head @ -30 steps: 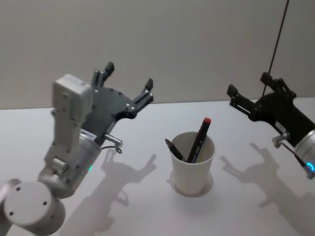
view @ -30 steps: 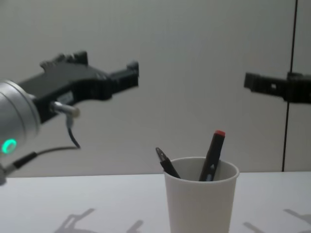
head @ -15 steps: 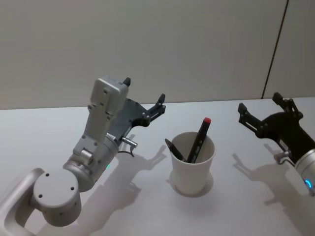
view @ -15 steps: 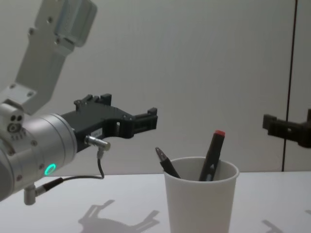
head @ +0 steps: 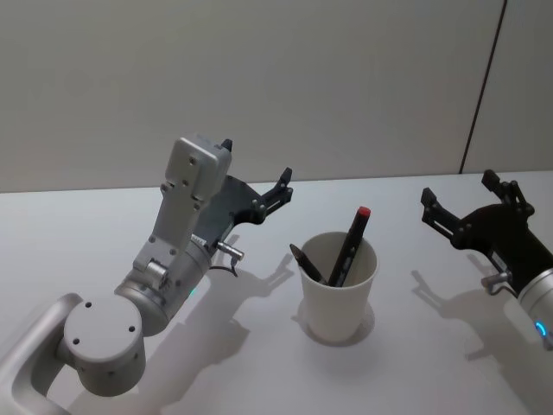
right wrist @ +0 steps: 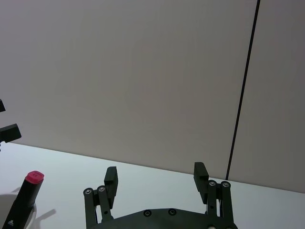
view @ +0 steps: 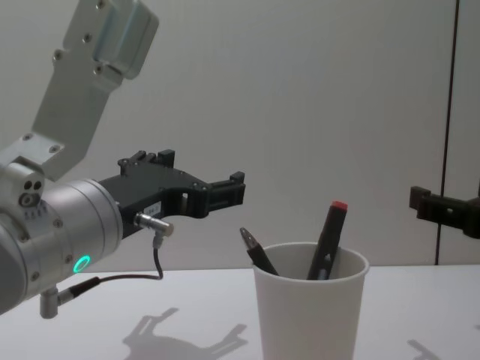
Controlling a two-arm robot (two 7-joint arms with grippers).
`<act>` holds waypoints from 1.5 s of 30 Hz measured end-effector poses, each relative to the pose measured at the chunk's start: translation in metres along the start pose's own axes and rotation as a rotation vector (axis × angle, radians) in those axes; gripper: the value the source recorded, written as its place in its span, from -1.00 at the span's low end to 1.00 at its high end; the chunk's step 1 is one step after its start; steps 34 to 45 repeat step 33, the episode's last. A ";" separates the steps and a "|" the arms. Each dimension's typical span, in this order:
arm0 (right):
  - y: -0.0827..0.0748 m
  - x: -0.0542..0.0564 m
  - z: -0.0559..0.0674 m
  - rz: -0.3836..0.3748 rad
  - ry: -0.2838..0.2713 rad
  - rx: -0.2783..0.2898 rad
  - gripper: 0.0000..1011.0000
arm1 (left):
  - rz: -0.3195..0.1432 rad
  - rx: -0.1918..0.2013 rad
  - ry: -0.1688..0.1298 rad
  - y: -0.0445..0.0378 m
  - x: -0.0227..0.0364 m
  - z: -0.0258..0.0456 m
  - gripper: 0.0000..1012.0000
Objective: Place the pen into the pen holder.
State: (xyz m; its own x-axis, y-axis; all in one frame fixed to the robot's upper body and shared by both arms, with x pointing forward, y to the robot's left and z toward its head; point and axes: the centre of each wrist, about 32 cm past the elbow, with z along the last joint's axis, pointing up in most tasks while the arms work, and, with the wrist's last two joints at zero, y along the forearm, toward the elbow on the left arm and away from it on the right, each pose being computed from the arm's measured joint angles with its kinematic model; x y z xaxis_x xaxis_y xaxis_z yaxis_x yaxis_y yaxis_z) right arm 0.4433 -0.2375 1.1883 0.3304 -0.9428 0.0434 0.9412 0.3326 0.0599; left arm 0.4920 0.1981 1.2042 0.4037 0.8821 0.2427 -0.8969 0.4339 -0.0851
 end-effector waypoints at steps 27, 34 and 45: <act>0.000 0.000 0.000 0.002 0.000 0.001 0.98 | 0.000 -0.001 0.000 0.0000 0.0003 0.0001 0.98; 0.000 0.000 0.000 0.002 0.000 0.001 0.98 | 0.000 -0.001 0.000 0.0000 0.0003 0.0001 0.98; 0.000 0.000 0.000 0.002 0.000 0.001 0.98 | 0.000 -0.001 0.000 0.0000 0.0003 0.0001 0.98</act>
